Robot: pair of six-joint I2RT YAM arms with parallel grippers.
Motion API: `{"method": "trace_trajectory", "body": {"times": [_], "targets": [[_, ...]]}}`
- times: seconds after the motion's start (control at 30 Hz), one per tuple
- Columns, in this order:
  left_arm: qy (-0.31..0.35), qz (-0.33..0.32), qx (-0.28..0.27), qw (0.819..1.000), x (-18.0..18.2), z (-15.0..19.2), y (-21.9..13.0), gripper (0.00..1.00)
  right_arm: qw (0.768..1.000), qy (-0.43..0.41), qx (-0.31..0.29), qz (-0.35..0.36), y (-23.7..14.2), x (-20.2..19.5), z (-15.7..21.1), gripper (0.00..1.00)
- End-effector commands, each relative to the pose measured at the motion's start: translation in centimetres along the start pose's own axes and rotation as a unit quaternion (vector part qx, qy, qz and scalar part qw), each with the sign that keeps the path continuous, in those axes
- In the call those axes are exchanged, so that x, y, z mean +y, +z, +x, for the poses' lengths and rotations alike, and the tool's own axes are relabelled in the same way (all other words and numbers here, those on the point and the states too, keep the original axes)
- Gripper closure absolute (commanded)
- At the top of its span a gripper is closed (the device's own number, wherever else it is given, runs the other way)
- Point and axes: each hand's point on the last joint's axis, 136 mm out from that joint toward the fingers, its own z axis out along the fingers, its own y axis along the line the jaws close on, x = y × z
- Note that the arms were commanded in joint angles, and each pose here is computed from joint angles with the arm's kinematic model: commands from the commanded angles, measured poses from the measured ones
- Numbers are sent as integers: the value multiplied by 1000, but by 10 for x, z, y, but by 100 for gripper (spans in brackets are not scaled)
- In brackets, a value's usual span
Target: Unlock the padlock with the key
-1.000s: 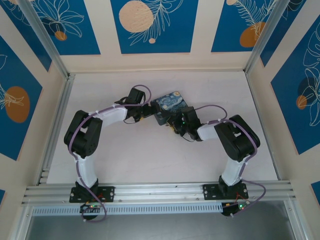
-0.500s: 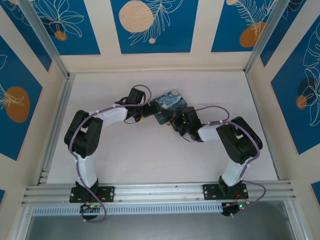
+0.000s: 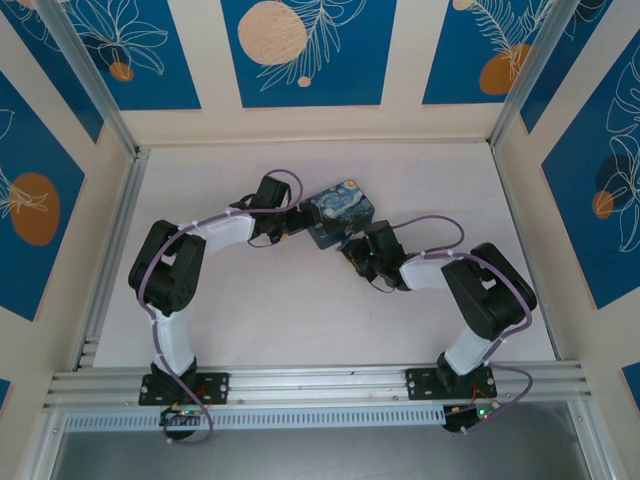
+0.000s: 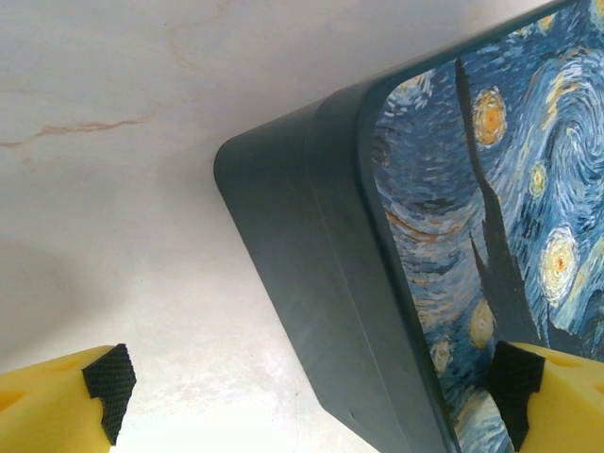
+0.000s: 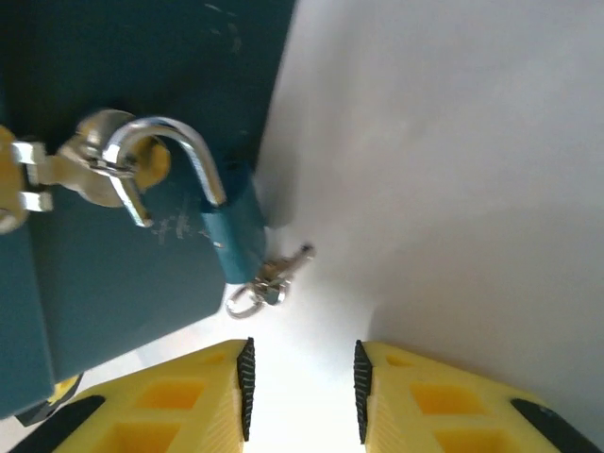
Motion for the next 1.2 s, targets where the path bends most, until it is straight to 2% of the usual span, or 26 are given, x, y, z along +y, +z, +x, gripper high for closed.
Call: {"method": "trace_trajectory", "body": {"times": [0.0, 0.43, 0.6, 0.9, 1.07, 1.17], "targets": [[-24, -115, 119, 986, 70, 76, 23, 3, 1000, -26, -6, 0, 8, 6, -3, 66], [-24, -115, 123, 985, 71, 77, 25, 4, 999, -37, -15, 8, 26, 6, -19, 65], [-25, -115, 122, 985, 72, 77, 25, 4, 999, -39, -20, 22, 28, 1, -25, 68], [-25, -116, 124, 985, 72, 77, 26, 4, 998, -41, -21, 31, 28, -6, -31, 84], [-24, -122, 126, 984, 75, 78, 27, 4, 999, -45, -19, 21, 27, 1, -32, 100], [-26, -128, 128, 983, 77, 79, 27, 5, 999, -35, -23, 11, 24, 7, -35, 100]]}}
